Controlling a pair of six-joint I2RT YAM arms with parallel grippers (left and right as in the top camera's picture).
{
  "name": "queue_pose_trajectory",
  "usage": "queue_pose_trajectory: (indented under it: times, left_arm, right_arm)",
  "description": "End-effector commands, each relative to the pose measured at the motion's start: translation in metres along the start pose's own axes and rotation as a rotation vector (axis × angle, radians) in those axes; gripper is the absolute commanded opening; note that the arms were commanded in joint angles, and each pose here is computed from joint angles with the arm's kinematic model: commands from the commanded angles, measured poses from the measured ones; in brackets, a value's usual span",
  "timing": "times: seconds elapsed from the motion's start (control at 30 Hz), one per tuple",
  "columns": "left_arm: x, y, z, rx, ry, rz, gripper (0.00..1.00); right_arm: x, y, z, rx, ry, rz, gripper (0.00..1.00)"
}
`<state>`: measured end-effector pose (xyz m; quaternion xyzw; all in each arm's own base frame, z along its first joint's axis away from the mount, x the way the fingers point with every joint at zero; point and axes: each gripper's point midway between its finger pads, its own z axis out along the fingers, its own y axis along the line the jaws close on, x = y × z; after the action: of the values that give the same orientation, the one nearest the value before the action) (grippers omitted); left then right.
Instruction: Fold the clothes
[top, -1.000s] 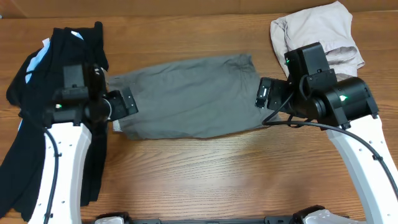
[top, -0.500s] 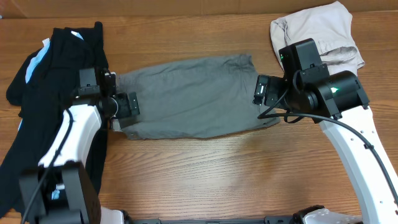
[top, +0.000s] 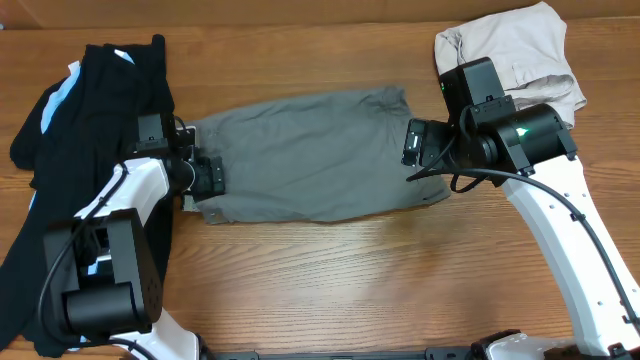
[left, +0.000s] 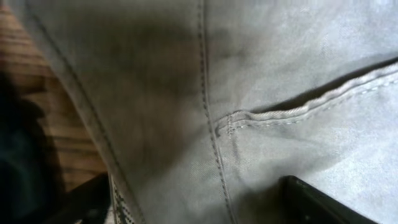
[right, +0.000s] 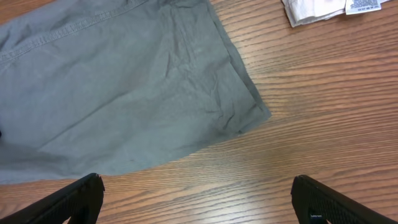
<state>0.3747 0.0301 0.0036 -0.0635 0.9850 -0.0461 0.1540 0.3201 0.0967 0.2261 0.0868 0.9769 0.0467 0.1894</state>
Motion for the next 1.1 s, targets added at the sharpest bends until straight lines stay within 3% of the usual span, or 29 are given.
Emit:
queue_pose_trajectory:
  times: [0.0,0.1,0.2,0.33,0.77,1.07]
  left_arm:
    - [0.019,0.000,0.023,0.015,0.079,0.003,0.73]
    - [0.024,0.001,0.031,0.016,0.102,0.000,0.53]
    - [0.031,0.001,0.039,0.019,0.127,-0.004,0.43]
    - [0.030,0.002,0.041,0.015,0.127,-0.003,0.04]
    - [-0.024,-0.013,-0.027,0.054,0.091,0.004,0.04]
    - [-0.057,-0.019,-0.075,0.054,0.051,0.009,0.04]
  right_arm:
    - [-0.003,-0.003,0.002,0.011,-0.012,0.001,1.00]
    - [-0.004,-0.002,0.003,0.008,-0.017,0.002,1.00]
    - [-0.006,0.000,0.003,0.003,-0.023,0.007,1.00]
    - [-0.006,0.004,0.006,-0.017,-0.013,0.037,1.00]
    - [-0.007,0.006,0.024,-0.001,0.022,0.041,1.00]
    - [-0.028,-0.003,0.025,-0.071,-0.013,0.013,1.00]
